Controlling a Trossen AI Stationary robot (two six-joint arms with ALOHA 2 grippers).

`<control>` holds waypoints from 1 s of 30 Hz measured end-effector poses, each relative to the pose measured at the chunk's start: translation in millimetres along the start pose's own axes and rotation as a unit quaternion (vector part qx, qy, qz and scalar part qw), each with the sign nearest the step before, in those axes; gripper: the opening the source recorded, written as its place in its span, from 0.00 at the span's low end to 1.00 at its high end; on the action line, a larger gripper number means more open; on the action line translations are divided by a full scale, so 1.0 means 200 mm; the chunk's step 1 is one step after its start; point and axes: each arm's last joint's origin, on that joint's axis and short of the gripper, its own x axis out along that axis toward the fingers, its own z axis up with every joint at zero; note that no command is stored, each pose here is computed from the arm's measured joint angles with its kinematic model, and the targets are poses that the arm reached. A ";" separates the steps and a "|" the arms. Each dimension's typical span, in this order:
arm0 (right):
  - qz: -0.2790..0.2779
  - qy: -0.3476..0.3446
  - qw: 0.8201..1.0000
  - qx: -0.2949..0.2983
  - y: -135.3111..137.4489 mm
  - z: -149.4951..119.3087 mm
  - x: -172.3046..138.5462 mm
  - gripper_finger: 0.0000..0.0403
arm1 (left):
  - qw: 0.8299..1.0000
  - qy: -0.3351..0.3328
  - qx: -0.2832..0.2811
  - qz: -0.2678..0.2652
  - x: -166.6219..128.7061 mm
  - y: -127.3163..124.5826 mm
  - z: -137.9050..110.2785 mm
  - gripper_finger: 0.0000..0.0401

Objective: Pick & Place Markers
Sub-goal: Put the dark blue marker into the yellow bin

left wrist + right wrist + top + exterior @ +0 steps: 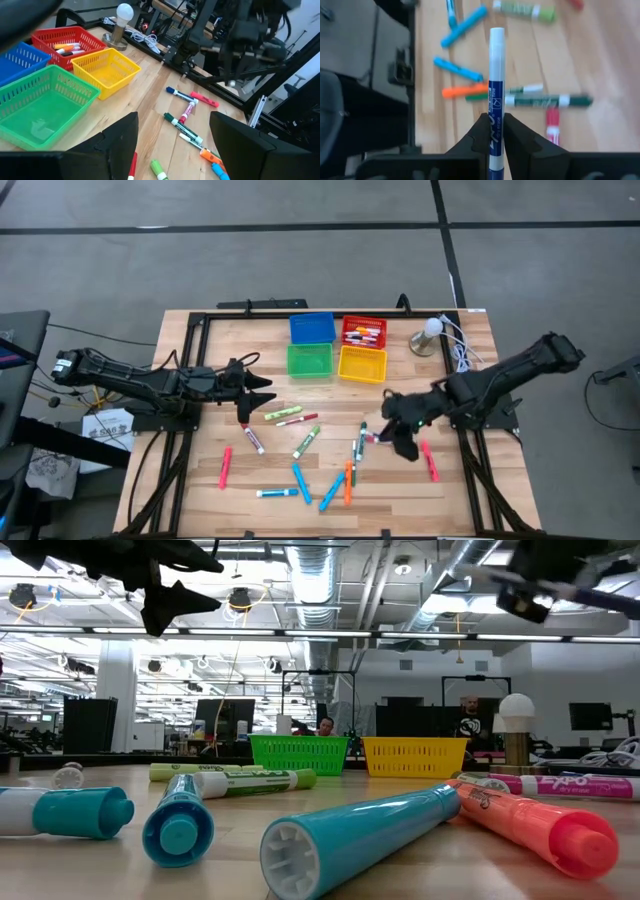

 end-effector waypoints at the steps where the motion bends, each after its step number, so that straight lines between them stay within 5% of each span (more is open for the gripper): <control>1: 0.005 -0.014 1.000 -0.003 -0.01 0.01 -0.02 0.07 | 1.000 0.000 0.000 0.000 0.00 0.00 0.00 0.61; 10: -0.014 -0.119 0.993 -0.018 -0.12 0.12 -0.16 0.08 | 1.000 -0.002 -0.001 -0.001 0.00 0.00 0.00 0.61; 17: -0.107 -0.165 0.979 -0.047 -0.29 0.20 -0.21 0.09 | 1.000 -0.003 -0.001 -0.002 0.00 0.00 0.00 0.61; 23: -0.238 -0.211 0.946 -0.059 -0.45 0.27 -0.28 0.09 | 1.000 -0.005 -0.002 -0.002 0.00 0.00 0.01 0.61; 30: -0.308 -0.227 0.922 -0.058 -0.62 0.31 -0.35 0.08 | 1.000 -0.009 -0.003 -0.002 0.00 0.00 0.01 0.61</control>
